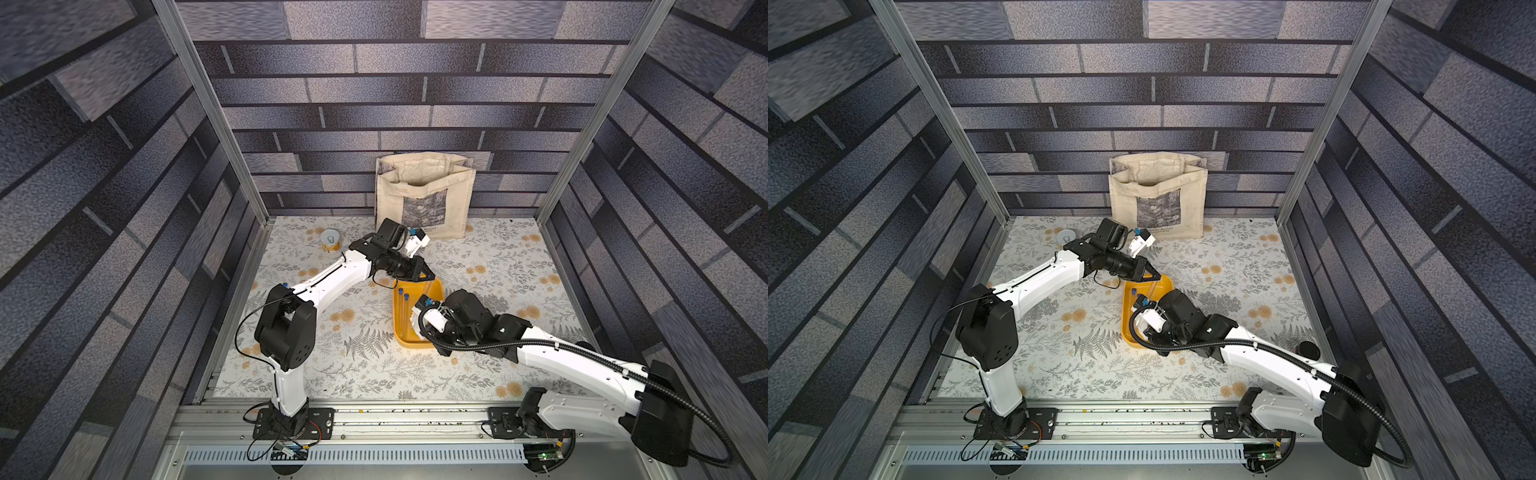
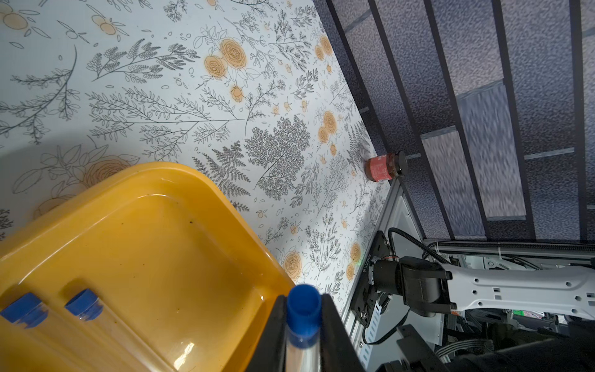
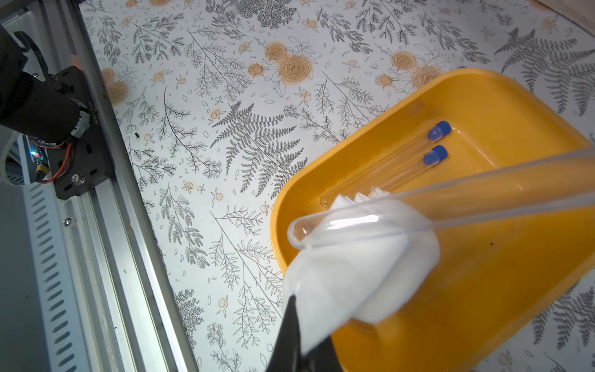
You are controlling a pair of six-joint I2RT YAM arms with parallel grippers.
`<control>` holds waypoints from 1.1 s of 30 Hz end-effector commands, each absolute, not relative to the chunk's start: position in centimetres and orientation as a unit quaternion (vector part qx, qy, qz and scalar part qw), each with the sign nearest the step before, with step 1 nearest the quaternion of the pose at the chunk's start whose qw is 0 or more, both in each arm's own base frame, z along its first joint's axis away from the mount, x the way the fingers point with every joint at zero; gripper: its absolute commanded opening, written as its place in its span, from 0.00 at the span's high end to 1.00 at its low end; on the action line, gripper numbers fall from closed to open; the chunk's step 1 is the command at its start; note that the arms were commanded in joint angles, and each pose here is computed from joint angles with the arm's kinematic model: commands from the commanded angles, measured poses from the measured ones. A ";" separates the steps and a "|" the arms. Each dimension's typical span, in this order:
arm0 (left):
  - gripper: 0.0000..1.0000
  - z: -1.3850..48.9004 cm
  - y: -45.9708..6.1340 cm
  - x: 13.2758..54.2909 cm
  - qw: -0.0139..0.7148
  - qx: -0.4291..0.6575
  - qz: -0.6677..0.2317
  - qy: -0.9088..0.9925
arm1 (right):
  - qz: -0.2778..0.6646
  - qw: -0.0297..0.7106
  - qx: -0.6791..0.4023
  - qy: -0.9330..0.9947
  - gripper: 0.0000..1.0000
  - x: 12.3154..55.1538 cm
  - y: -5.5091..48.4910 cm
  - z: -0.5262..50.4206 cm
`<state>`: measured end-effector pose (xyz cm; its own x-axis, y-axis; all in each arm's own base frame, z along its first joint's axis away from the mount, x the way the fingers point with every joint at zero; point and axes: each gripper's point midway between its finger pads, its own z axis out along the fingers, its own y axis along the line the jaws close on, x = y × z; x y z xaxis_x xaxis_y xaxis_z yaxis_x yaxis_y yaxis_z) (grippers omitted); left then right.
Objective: Wipe the exteriors of test tubes
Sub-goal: Wipe the dirt from the test tube.
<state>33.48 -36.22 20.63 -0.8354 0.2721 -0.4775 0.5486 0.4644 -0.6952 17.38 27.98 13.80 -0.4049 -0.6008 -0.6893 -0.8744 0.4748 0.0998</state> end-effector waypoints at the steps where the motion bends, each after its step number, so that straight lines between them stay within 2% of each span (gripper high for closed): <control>1: 0.89 20.1 -35.7 34.1 0.154 0.231 -0.451 0.848 | 0.244 0.309 -0.453 0.800 1.00 16.4 28.6 14.3; 7: 0.89 19.8 -35.2 34.6 0.160 0.223 -0.445 0.852 | 0.250 0.288 -0.494 0.782 1.00 14.0 29.8 14.0; 11: 0.89 19.6 -35.0 34.6 0.160 0.220 -0.441 0.855 | 0.249 0.292 -0.501 0.776 1.00 14.0 30.2 14.6; 33: 0.89 20.6 -35.1 33.7 0.161 0.228 -0.450 0.848 | 0.177 0.320 -0.400 0.840 1.00 23.4 28.4 15.6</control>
<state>34.32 -35.32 19.54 -0.8464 0.2501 -0.4702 0.5285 0.5024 -0.6843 22.40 28.82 15.29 -0.4654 -0.5547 -0.6897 -0.8011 0.5953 0.0618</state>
